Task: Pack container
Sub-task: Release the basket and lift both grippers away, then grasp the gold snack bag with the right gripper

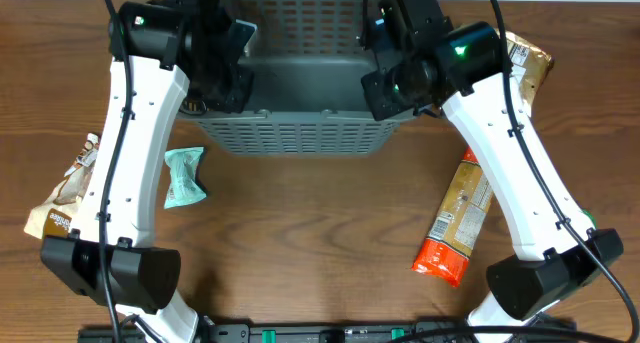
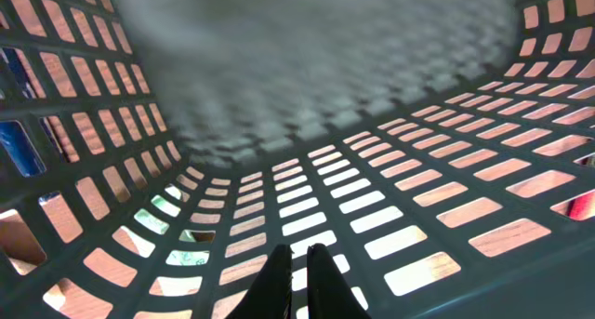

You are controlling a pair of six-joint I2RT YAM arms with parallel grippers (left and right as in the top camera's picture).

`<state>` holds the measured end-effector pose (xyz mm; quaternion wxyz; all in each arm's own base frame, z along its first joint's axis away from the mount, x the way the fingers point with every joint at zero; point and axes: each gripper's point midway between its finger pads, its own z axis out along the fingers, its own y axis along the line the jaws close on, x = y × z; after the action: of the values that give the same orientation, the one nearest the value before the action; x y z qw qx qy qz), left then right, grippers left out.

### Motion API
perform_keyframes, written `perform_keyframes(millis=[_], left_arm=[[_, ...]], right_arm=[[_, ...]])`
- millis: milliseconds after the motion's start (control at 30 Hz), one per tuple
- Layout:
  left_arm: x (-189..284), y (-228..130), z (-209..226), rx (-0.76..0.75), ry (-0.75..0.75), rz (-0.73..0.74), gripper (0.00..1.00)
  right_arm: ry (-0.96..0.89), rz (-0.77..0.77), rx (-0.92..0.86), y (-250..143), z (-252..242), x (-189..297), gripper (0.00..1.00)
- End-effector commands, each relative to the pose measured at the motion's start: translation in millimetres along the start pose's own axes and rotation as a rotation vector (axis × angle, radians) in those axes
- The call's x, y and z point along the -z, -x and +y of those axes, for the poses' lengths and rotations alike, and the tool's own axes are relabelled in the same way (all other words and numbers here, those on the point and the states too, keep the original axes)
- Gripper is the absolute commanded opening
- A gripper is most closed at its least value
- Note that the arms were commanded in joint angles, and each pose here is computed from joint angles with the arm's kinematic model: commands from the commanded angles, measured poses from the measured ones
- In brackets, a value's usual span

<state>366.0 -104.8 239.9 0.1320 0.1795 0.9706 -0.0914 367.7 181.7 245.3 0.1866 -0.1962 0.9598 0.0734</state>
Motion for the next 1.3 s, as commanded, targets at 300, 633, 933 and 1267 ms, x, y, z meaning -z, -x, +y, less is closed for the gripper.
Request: perform_keyframes(millis=[300,633,933,1267], left_arm=[[1,-2,1,0.003,0.008,-0.002,0.08],[21,67,38,-0.021,0.222,-0.281,0.9],[111,61,86,0.168,0.389,-0.472,0.99],[180,-17,122,0.347,0.484,-0.494,0.99]], right_arm=[[-0.004,-0.038,-0.054,10,-8,2,0.01],[-0.089,-0.516,0.044,121,-20,43,0.93],[-0.226,-0.632,-0.163,122,-83,139,0.99],[-0.351,-0.448,-0.784,4,-214,181,0.99]])
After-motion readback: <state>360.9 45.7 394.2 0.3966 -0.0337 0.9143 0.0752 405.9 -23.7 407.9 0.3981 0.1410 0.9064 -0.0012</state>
